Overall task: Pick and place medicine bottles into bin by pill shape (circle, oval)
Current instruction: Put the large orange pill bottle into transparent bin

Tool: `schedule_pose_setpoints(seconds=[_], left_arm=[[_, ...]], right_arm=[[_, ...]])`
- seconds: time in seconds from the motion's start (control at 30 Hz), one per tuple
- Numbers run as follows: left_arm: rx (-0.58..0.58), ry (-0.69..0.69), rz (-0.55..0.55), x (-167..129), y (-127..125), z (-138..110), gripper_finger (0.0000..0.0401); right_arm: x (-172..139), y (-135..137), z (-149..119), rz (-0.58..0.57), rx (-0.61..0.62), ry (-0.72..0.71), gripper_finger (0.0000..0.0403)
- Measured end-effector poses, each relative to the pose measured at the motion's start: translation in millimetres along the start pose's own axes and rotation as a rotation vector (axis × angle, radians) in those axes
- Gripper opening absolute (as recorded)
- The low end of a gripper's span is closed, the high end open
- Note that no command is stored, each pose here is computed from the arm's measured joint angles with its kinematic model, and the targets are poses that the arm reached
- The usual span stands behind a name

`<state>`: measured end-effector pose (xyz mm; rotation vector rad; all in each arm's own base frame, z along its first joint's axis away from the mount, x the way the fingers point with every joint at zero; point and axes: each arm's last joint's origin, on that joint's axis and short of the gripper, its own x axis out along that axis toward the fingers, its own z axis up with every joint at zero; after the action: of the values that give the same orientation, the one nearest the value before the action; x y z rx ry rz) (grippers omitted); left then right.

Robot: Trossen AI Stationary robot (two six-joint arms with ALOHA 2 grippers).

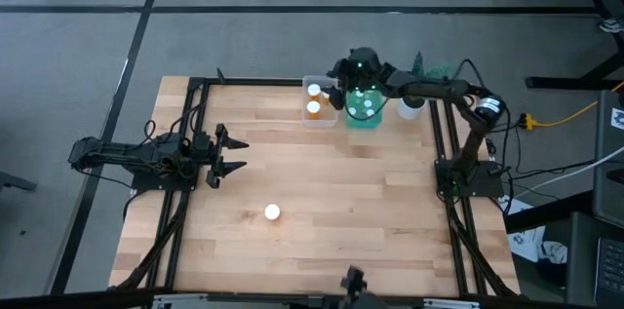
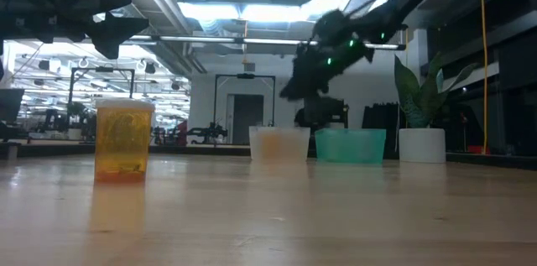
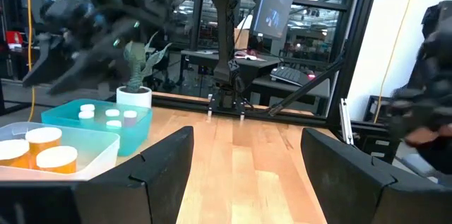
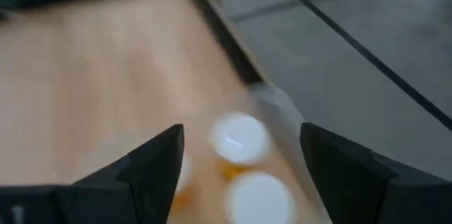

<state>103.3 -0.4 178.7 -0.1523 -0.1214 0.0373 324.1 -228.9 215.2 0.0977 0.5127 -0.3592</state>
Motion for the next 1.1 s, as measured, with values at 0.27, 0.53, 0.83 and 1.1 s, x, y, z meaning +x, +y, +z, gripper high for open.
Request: schedule_pose_setpoints(seconds=[0.27, 0.53, 0.83, 1.1], left_arm=[[-0.001, -0.001, 0.0, 0.0, 0.0, 0.0, 0.0254], [-0.001, -0.003, -0.002, 0.0, -0.1, 0.4, 0.0254], [-0.052, -0.001, -0.014, -0.1, -0.9, 3.2, 0.0254], [-0.265, 0.361, -0.001, 9.6, -8.4, -10.8, 0.0254]], right_arm=[[-25.8, 77.0, 26.6, 0.334, -0.1, -0.037, 0.0283], [-41.0, 145.8, 19.1, 0.334, -0.187, 0.102, 0.0283], [-69.8, 182.5, 9.0, 0.297, -0.154, 0.265, 0.0283], [-85.2, 185.9, 11.8, 0.282, -0.156, 0.275, 0.0283]])
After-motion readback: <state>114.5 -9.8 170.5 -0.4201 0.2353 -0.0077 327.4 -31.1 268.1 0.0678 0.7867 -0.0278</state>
